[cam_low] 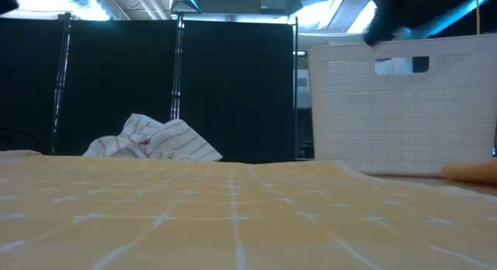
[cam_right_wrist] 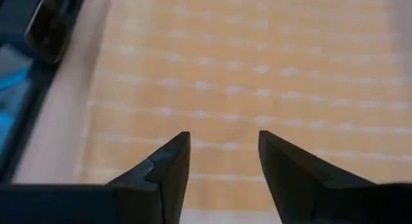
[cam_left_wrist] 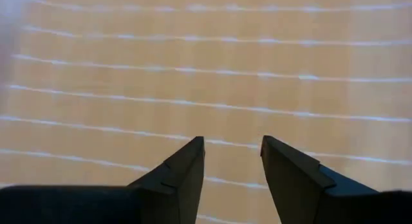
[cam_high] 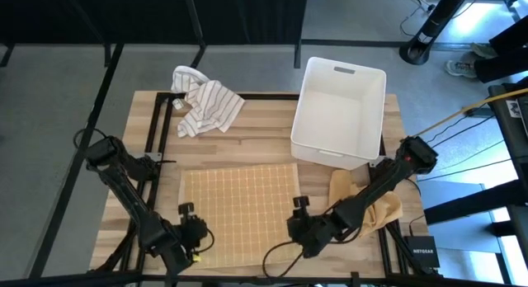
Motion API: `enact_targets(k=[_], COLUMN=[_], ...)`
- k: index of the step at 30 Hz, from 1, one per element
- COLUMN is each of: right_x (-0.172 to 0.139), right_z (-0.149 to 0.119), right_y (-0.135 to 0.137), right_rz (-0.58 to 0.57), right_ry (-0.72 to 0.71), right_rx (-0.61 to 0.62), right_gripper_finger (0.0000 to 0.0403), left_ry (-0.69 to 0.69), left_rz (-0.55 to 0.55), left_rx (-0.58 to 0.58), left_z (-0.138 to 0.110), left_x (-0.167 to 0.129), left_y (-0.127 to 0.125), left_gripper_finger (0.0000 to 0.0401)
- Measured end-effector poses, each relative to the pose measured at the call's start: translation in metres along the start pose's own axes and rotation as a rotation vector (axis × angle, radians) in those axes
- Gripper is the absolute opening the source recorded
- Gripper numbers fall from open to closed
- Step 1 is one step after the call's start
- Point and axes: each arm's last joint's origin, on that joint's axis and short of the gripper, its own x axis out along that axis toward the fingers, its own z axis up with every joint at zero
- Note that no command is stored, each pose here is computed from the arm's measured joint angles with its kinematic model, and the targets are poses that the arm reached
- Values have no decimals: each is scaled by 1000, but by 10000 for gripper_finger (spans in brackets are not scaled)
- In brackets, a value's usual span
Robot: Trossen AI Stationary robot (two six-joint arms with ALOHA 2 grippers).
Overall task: Fold towel
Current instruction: Fold the yellow patterned towel
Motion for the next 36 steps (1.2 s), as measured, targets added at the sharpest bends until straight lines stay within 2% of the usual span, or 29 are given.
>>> enact_targets(k=[3,5,10,12,16,19,23,27,32,36], right_x=[7,18,42,49,55,55,55,56,62,64], right_z=[1,-4,-26,-33,-38,-35,-26,-26,-41,-50], right_y=[-12,-23,-58,-67,-73,-72,-71,-67,-68,-69], right_rz=[-26,-11,1,22,71,65,69,43,25,17], right_ry=[11,35,116,142,144,103,14,-55,-1,26], right_rx=[15,23,97,131,158,148,155,156,195,223], right_gripper_finger=[186,186,186,186,186,186,186,186,186,186], left_ry=[64,124,223,285,375,342,195,130,105,90], left_rz=[96,112,156,141,36,-20,-139,-224,-260,-297], left_rx=[-26,-39,44,73,124,148,42,-62,-100,-140], left_z=[-2,-2,-7,-9,-10,-7,-4,-20,-32,-31], left_x=[12,21,41,49,49,34,14,12,10,14], left_y=[14,22,40,46,53,62,86,112,127,123], left_gripper_finger=[155,165,197,206,211,206,199,198,198,198])
